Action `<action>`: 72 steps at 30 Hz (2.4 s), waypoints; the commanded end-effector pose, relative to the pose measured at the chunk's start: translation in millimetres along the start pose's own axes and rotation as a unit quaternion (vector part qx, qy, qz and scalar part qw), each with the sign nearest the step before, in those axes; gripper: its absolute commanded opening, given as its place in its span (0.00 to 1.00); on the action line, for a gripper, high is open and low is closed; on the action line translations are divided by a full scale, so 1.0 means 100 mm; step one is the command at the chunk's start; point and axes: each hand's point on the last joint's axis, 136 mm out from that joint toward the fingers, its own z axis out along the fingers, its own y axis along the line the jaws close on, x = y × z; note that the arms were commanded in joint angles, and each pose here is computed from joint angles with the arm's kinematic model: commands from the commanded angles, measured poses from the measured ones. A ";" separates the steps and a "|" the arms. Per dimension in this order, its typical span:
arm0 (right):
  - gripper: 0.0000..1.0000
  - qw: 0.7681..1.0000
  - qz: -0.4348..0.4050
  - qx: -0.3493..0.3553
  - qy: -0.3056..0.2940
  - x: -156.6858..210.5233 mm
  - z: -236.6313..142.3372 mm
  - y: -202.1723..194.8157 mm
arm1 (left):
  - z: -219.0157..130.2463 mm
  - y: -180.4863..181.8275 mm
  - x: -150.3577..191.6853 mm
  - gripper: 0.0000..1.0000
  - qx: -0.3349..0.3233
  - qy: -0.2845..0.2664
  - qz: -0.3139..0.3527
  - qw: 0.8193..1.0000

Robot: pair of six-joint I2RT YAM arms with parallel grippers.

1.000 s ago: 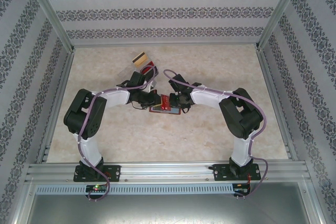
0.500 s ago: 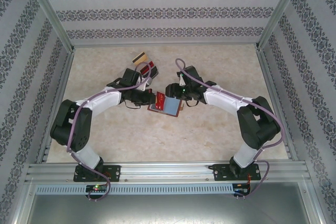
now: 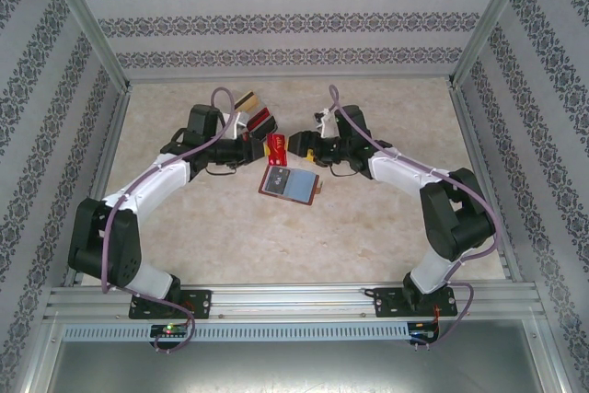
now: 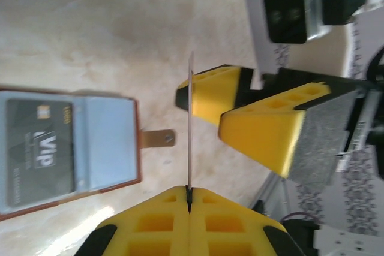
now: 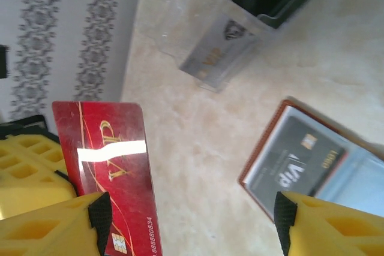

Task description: Take the credit cards out of the card holder

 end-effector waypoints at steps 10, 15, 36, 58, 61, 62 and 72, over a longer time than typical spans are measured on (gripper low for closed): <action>0.54 0.989 -0.004 -0.144 0.009 -0.28 -0.19 0.77 | -0.11 -0.44 -0.27 0.00 0.122 -0.028 -0.011 0.992; 0.37 0.985 -0.015 -0.174 -0.009 -0.35 -0.28 0.95 | -0.18 -0.55 -0.33 0.00 0.134 -0.042 -0.014 0.990; 0.03 0.974 0.027 -0.201 -0.097 -0.45 -0.32 1.32 | -0.28 -0.98 -0.41 0.27 0.199 -0.119 -0.071 0.970; 0.82 0.991 0.053 -0.007 -0.119 -0.25 -0.45 0.18 | -0.30 -0.13 -0.50 0.00 -0.132 -0.099 0.108 0.980; 0.89 0.992 0.027 0.036 -0.116 -0.19 -0.52 -0.01 | -0.27 0.09 -0.59 0.00 -0.207 -0.056 0.163 0.963; 0.91 0.992 0.018 0.051 -0.117 -0.17 -0.54 -0.08 | -0.27 0.20 -0.63 0.00 -0.240 -0.044 0.167 0.955; 0.98 0.985 -0.015 0.128 -0.111 -0.21 -0.80 -0.57 | -0.03 0.60 -1.08 0.00 -0.328 0.034 0.312 0.891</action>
